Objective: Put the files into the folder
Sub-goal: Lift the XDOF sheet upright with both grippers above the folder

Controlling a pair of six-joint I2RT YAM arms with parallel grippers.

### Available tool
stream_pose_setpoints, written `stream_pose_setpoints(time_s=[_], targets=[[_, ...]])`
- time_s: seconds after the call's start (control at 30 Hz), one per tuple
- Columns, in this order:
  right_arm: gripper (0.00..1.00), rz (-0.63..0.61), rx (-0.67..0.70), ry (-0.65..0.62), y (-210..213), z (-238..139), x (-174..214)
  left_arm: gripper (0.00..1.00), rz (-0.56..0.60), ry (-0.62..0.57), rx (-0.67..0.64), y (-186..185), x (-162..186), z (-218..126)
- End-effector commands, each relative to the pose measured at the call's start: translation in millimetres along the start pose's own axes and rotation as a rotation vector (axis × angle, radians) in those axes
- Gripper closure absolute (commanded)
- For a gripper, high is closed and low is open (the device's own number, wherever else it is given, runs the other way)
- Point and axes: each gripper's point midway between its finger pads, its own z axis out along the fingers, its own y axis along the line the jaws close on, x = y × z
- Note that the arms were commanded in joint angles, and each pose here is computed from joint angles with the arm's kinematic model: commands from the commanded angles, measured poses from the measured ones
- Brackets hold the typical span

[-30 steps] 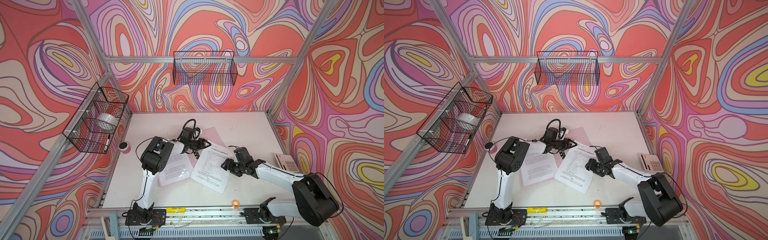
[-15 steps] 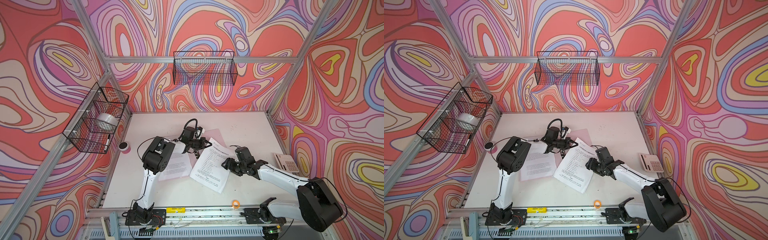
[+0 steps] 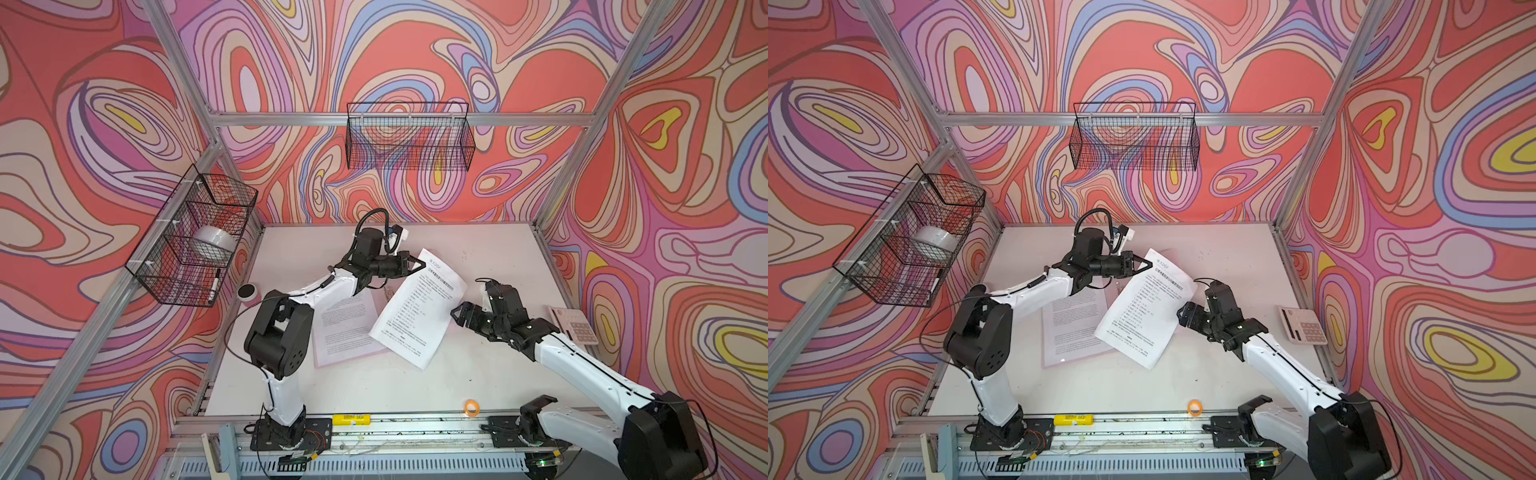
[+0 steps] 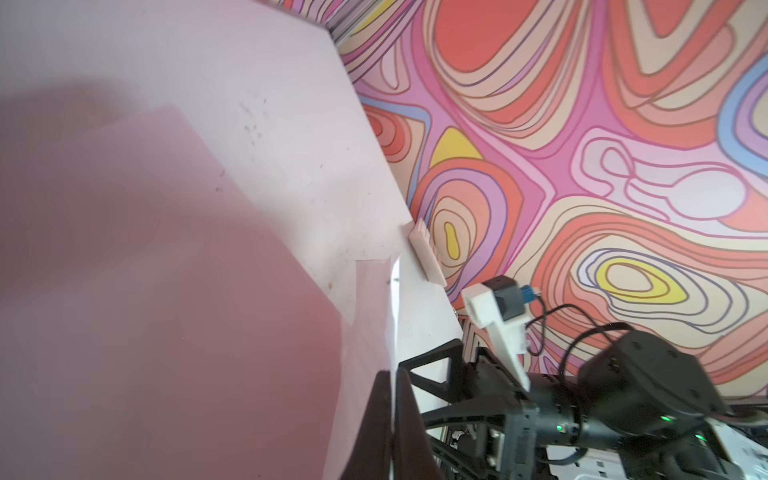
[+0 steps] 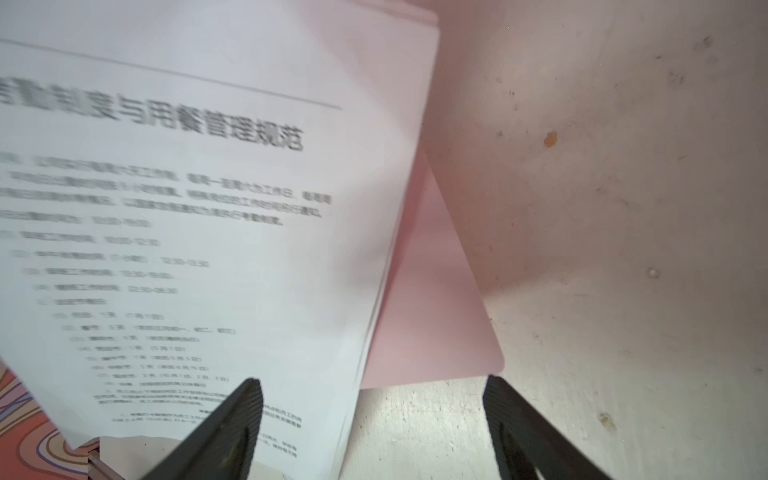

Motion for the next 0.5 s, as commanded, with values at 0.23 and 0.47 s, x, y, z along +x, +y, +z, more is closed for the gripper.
stream_pose_setpoints(time_s=[0.23, 0.47], targets=[[0.14, -0.109, -0.302, -0.129, 62.8, -37.6, -26.6, 1.0, 0.04, -0.063, 0.098, -89.0, -34.2, -40.7], [0.14, -0.181, -0.34, -0.174, 79.3, -57.2, -38.0, 1.0, 0.044, -0.117, 0.225, -143.9, -47.3, -68.5]])
